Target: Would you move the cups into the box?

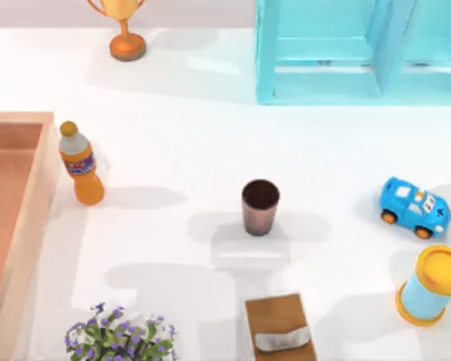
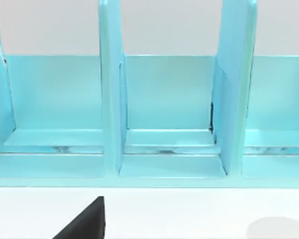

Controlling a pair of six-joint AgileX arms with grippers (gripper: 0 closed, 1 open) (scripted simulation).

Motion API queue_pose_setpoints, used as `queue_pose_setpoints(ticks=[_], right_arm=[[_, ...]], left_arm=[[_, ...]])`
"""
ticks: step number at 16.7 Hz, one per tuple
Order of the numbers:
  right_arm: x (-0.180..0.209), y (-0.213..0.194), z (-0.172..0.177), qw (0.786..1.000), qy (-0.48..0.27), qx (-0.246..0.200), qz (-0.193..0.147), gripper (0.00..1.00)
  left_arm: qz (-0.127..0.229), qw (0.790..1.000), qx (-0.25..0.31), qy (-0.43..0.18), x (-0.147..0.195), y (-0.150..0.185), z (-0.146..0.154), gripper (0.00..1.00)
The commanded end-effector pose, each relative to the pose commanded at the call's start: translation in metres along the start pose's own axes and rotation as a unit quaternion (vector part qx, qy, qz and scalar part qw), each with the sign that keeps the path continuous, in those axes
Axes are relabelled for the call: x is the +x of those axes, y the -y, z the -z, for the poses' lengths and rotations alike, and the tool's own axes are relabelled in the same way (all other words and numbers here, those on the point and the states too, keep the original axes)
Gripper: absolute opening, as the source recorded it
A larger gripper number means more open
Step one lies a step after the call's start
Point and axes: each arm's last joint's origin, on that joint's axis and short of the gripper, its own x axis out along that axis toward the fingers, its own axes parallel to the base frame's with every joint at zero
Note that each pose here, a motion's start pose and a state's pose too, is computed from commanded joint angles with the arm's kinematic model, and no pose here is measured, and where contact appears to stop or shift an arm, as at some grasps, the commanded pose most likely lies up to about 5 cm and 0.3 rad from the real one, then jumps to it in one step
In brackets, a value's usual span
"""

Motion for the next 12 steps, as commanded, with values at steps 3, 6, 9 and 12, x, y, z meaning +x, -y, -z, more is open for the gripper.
queue_pose_setpoints(ticks=[3,6,9,12], right_arm=[[0.0,0.0,0.0,1.0,0.0,0.0,0.0,1.0],[0.0,0.0,0.0,1.0,0.0,0.0,0.0,1.0],[0.0,0.0,0.0,1.0,0.0,0.0,0.0,1.0],[0.0,0.0,0.0,1.0,0.0,0.0,0.0,1.0]], left_arm=[[-0.007,1.0,-0.012,0.001,0.006,-0.015,0.022,0.0],[-0.008,1.0,-0.014,0.002,0.008,-0.018,0.025,0.0],[-0.008,1.0,-0.012,0.0,0.008,-0.017,0.024,0.0],[-0.007,1.0,-0.012,-0.002,0.019,-0.019,0.024,0.0]])
